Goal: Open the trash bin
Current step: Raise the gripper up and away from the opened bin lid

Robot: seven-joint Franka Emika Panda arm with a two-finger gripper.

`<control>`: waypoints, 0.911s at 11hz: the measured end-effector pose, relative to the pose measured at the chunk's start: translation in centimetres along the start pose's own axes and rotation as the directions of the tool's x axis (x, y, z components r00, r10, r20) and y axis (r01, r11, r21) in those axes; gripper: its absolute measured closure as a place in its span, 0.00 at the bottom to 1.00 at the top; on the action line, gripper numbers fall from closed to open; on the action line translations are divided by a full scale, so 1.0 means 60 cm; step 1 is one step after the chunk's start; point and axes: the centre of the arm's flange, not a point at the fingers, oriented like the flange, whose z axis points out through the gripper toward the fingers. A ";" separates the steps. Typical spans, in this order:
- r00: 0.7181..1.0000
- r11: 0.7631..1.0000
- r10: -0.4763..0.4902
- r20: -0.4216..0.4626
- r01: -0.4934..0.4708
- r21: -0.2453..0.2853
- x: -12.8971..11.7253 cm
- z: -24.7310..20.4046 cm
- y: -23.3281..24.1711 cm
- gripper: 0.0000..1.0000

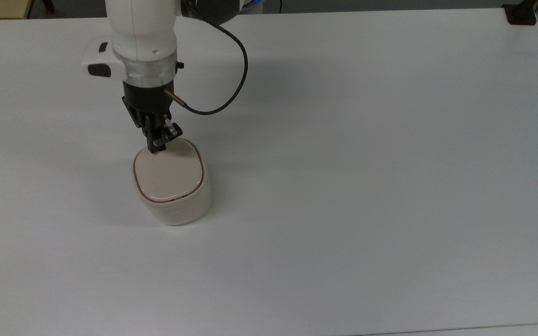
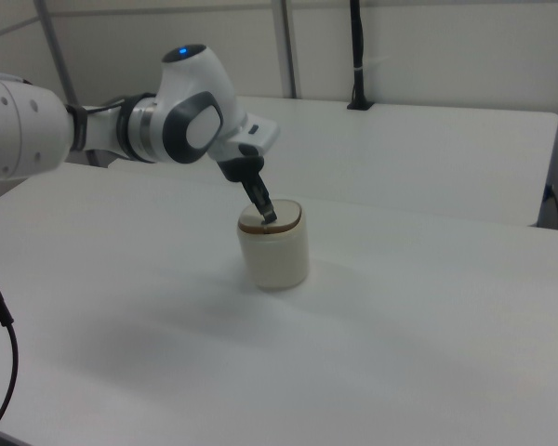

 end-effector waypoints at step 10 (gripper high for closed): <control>0.990 0.994 -0.106 0.099 0.103 0.031 -0.109 -0.317 0.008 0.70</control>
